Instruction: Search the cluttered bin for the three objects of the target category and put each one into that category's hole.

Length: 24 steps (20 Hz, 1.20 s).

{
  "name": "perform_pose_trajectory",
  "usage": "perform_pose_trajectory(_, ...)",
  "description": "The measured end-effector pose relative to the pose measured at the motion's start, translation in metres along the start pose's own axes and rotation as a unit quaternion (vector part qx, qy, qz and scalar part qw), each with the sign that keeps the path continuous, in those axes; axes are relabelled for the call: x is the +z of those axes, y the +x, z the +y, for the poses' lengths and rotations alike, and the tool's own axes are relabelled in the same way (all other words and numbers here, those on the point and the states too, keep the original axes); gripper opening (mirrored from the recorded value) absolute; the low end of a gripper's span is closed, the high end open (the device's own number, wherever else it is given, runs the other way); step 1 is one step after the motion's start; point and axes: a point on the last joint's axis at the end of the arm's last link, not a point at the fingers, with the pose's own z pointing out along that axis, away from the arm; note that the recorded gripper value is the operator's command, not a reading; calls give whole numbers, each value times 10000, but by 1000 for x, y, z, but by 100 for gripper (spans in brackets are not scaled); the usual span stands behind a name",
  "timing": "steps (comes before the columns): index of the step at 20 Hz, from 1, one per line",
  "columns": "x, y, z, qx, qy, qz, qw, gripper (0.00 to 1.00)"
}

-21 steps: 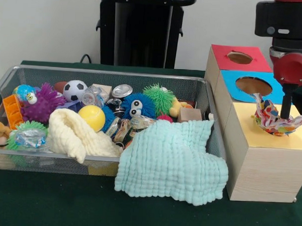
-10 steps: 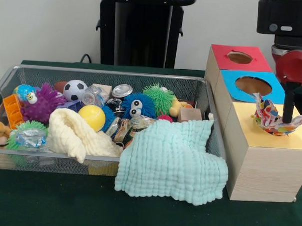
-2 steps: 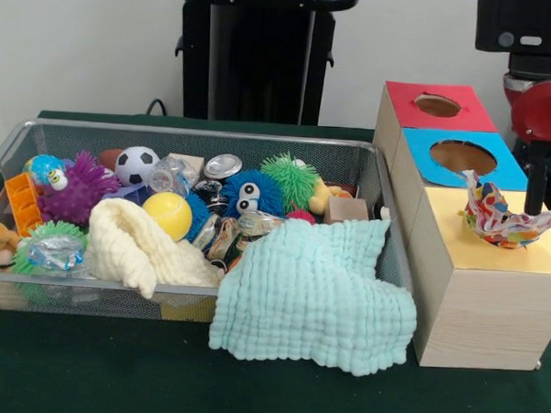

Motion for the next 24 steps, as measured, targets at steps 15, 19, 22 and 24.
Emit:
perform_pose_trajectory(15,-41,-10,-31,11,242,-68,9997,0)
perform_pose_trajectory(19,-41,-2,-38,30,310,17,9995,0)
perform_pose_trajectory(22,-35,7,-43,50,342,110,9993,0)
perform_pose_trajectory(24,-29,13,-45,62,342,173,9992,0)
